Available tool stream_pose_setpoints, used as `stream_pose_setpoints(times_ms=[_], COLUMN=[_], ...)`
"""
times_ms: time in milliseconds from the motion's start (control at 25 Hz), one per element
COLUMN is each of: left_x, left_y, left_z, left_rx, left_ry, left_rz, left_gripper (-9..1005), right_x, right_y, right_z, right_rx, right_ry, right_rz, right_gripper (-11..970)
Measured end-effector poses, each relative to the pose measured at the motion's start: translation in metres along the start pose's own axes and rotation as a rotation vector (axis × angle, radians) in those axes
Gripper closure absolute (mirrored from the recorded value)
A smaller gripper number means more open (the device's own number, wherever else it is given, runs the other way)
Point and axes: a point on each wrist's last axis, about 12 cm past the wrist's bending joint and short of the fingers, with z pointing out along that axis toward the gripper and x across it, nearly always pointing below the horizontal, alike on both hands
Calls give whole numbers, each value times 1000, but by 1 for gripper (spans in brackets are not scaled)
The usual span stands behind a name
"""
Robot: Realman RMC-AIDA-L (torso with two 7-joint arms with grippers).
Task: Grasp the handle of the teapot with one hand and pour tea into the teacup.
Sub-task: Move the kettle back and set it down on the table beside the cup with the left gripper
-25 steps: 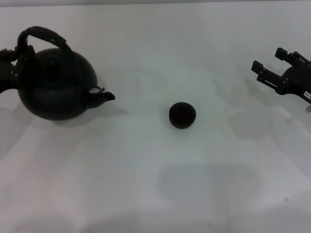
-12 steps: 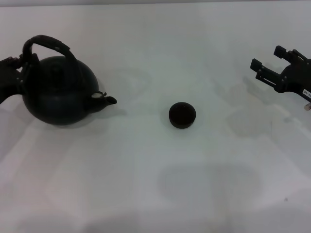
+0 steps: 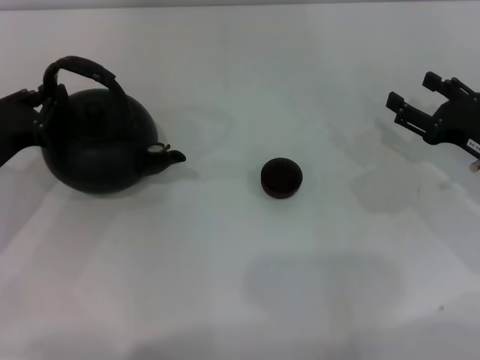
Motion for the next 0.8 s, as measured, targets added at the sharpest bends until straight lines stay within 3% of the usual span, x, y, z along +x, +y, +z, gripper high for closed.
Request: stream_pose_setpoints(times_ms=[800], left_x=[0], left_y=[5], left_z=[3], left_rx=[-25], left_ry=[17], left_rz=[2], left_gripper=[770], right_x=[0], right_y=[-1], right_z=[0], right_rx=[8], right_ry=[1], right_rz=[3], right_gripper=[115])
